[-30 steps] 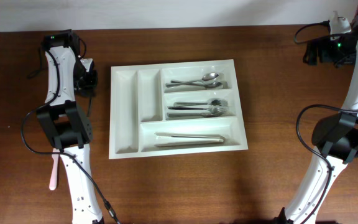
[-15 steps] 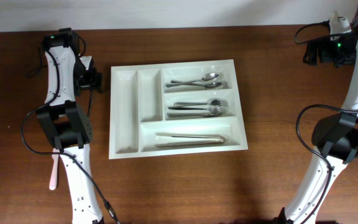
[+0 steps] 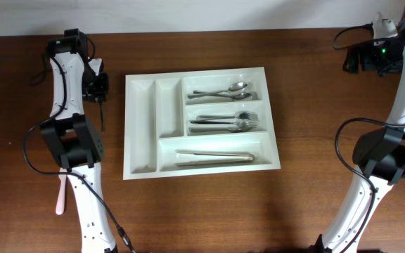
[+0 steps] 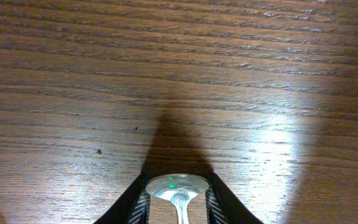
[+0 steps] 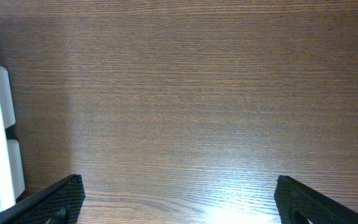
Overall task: Pack container
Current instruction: 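Lift the spoon and carry it up toward the tray's left compartment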
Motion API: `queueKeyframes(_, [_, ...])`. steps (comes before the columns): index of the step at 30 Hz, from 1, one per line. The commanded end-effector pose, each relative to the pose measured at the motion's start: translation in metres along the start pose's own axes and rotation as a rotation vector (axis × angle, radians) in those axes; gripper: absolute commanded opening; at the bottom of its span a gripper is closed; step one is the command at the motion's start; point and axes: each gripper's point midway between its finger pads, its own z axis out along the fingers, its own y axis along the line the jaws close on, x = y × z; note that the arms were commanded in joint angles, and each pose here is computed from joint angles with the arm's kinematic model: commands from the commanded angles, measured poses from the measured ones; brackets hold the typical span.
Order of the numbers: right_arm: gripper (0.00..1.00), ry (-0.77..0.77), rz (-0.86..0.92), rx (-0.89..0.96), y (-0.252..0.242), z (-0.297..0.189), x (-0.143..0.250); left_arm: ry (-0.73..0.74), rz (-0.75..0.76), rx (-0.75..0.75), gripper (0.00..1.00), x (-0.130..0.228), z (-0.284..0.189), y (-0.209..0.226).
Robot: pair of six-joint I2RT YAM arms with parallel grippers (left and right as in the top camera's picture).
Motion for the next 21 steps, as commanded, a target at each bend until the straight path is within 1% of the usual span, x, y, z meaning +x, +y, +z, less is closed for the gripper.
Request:
queueKeyframes(1, [0.99,-0.011,0.005,0.007,-0.002,-0.006,0.000,0.005,-0.003,0.033,0.29,0.000,0.006,-0.003])
queueKeyframes(13, [0.99,-0.011,0.005,0.007,-0.002,-0.006,0.000,0.013,-0.001,0.036,0.29,0.002,0.006,-0.005])
queueKeyframes(21, [0.99,-0.011,0.005,0.007,-0.002,-0.006,0.000,0.018,-0.002,0.122,0.29,0.005,-0.001,-0.020])
